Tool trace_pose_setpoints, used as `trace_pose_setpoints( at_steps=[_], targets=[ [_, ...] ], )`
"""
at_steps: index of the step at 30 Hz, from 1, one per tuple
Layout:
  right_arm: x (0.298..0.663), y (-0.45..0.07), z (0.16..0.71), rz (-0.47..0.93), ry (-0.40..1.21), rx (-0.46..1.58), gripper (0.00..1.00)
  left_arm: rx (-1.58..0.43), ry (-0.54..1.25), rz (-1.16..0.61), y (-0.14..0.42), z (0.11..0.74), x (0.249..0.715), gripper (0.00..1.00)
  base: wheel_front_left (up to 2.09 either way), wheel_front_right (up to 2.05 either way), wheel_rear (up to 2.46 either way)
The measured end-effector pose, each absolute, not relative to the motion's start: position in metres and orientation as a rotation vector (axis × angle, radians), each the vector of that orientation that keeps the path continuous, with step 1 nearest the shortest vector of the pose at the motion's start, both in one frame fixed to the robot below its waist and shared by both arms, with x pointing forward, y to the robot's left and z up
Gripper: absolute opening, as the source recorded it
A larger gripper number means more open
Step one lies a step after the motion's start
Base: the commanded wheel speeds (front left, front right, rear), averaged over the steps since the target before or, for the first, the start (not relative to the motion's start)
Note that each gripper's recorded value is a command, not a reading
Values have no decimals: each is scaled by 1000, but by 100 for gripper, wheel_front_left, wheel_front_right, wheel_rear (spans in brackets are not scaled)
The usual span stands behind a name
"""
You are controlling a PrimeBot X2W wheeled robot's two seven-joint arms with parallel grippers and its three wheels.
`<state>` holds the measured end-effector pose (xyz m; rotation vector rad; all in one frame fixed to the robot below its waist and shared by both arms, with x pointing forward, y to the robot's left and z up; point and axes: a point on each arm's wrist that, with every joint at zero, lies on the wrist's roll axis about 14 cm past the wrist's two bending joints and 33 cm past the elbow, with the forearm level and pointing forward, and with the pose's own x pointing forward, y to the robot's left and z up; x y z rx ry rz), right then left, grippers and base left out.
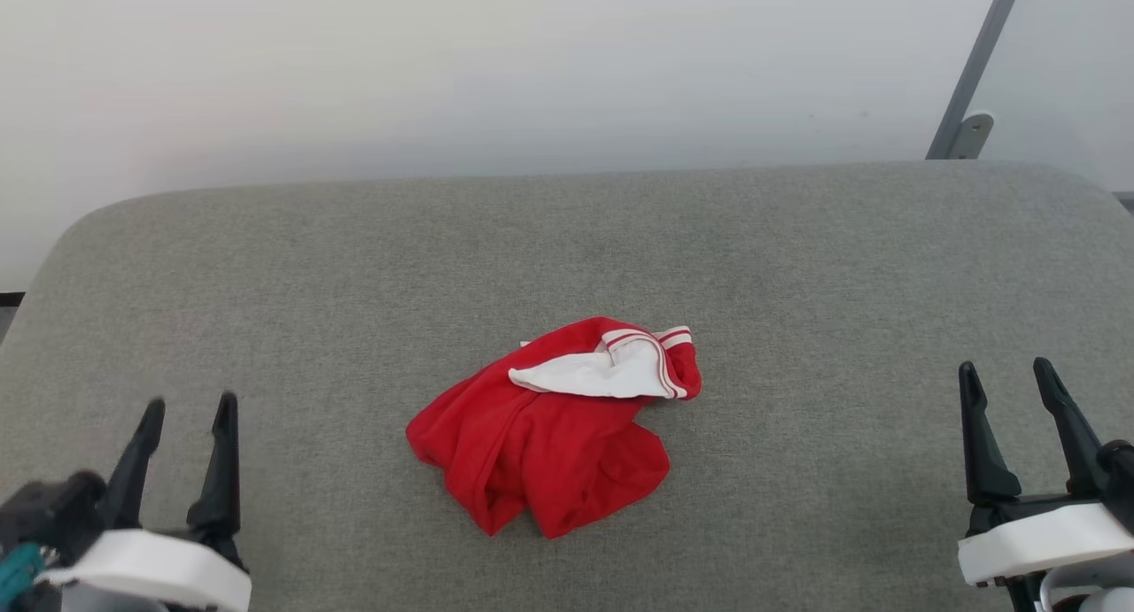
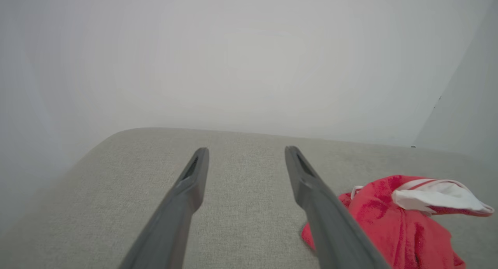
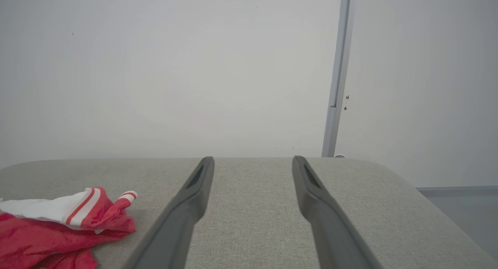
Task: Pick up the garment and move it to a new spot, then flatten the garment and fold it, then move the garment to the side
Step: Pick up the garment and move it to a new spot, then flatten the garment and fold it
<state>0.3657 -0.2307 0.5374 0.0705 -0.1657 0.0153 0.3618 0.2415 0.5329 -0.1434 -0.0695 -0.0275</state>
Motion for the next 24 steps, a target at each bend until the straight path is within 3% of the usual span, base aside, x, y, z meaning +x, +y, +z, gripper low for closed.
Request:
trace_pose_setpoints(
  at_steps=[24],
  targets=[
    [370, -213, 529, 61, -140, 77, 100, -206, -59, 92, 268, 508, 325, 100, 0, 0, 0]
  ],
)
